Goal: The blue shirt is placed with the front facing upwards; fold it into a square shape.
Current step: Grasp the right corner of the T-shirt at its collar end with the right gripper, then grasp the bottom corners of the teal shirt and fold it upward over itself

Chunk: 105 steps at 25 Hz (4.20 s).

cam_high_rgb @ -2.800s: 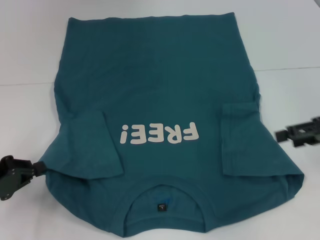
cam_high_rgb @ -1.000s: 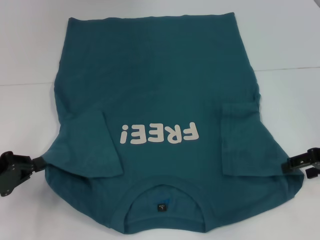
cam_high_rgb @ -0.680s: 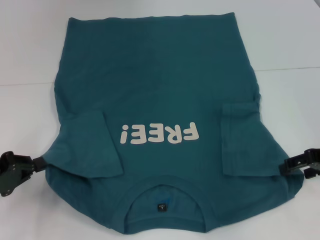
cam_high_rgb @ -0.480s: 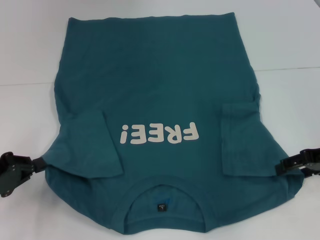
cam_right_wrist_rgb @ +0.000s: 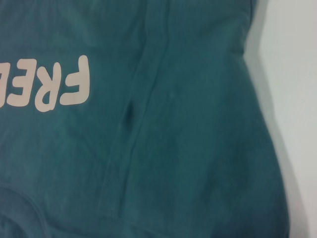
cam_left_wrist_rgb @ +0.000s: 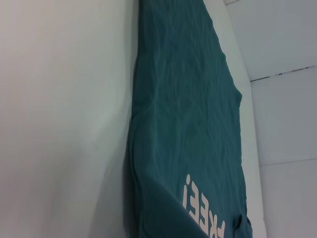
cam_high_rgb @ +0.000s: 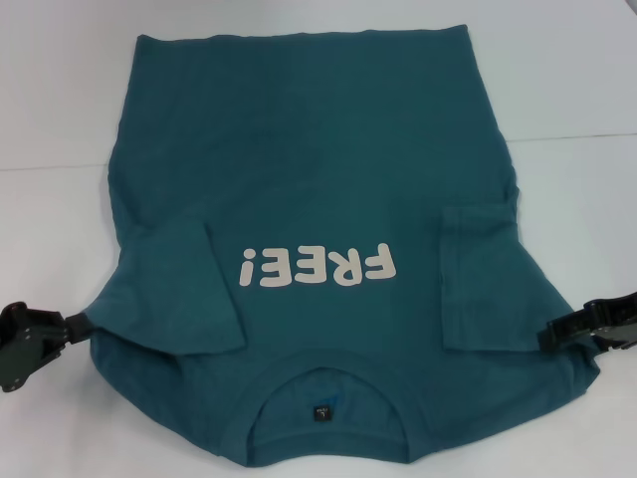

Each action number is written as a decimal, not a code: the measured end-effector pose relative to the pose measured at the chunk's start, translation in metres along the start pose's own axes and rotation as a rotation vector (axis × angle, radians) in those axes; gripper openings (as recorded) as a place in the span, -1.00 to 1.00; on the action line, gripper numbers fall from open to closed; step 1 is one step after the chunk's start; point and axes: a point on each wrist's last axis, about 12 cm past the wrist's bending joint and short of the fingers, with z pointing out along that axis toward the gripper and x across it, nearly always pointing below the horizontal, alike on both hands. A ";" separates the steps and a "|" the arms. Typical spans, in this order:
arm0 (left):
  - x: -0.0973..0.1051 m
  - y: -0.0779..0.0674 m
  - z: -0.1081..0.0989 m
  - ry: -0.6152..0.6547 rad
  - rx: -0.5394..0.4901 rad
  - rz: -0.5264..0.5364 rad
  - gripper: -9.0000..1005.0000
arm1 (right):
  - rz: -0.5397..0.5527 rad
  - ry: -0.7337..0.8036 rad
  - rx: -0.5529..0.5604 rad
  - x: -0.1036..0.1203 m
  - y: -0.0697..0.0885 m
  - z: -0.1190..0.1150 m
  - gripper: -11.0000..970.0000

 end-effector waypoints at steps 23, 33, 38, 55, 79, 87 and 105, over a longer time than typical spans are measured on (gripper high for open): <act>0.000 -0.001 0.003 0.005 0.007 -0.001 -0.98 | -0.008 0.012 -0.006 -0.002 0.007 0.011 0.75; 0.000 -0.001 0.003 0.005 0.008 -0.001 -0.98 | -0.038 0.028 0.002 -0.007 0.017 0.016 0.08; 0.001 -0.001 0.003 0.003 0.008 -0.001 -0.98 | -0.040 0.030 0.000 -0.007 0.018 0.015 -0.35; -0.001 -0.008 -0.005 0.066 0.000 0.065 -0.98 | -0.077 0.044 -0.044 -0.010 0.021 -0.001 -0.88; 0.028 -0.007 -0.041 0.310 -0.076 0.087 -0.98 | -0.115 0.200 -0.099 0.019 0.016 -0.030 -0.87; 0.042 -0.002 -0.051 0.358 -0.069 0.063 -0.98 | -0.121 0.265 -0.121 0.033 0.012 -0.029 -0.87; -0.010 -0.059 -0.014 0.330 0.104 0.160 -0.98 | -0.083 -0.061 -0.301 0.006 0.012 -0.043 -0.86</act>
